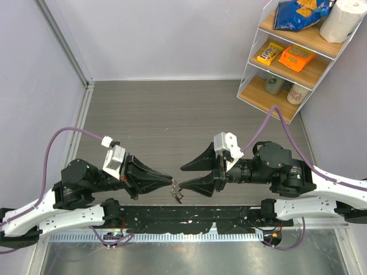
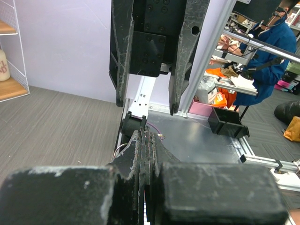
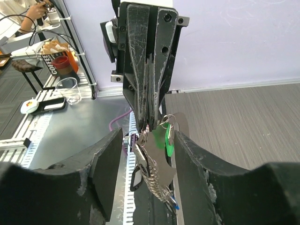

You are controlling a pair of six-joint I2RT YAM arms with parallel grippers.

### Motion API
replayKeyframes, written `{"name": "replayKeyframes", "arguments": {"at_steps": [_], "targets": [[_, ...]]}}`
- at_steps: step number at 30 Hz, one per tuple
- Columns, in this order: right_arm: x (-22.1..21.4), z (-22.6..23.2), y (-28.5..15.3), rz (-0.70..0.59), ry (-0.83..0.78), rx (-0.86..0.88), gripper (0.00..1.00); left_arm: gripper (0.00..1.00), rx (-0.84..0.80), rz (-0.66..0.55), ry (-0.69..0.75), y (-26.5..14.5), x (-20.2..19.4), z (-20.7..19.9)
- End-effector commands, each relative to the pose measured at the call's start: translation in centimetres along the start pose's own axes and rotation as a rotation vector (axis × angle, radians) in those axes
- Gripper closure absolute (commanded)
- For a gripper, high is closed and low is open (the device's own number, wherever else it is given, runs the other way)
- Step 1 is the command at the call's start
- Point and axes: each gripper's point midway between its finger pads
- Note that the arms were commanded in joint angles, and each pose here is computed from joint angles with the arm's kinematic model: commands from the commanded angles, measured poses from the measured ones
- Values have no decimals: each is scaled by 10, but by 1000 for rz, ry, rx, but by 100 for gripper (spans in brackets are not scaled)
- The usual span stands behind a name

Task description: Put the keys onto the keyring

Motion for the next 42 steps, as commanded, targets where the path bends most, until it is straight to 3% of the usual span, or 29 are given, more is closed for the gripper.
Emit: {"name": "replayKeyframes", "arguments": {"at_steps": [1, 4, 22, 25, 30, 32, 33, 42], "targets": [[27, 0, 3, -67, -9, -4, 49, 100, -53, -78, 23, 2, 21, -12], [22, -1, 8, -46, 0, -3, 56, 100, -57, -85, 26, 0, 23, -13], [1, 4, 28, 31, 36, 29, 63, 100, -76, -131, 49, -10, 31, -20], [-2, 4, 31, 41, 37, 35, 74, 100, -78, -132, 51, -11, 31, -20], [-7, 15, 35, 64, 45, 103, 75, 100, -72, -142, 57, -14, 33, -20], [-10, 17, 37, 72, 51, 112, 82, 100, -70, -146, 59, -14, 34, -20], [-12, 17, 38, 75, 52, 115, 95, 100, -71, -148, 61, -14, 34, -20], [-8, 10, 32, 46, 37, 69, 95, 100, -54, -162, 65, -17, 37, -18]]}}
Point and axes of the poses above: each gripper's point midway between its finger pads, its own y axis out along the fingers, its own z axis along the line the jaws close on, x = y × z, and after that the axes turned 5 degrees about -y, right-handed
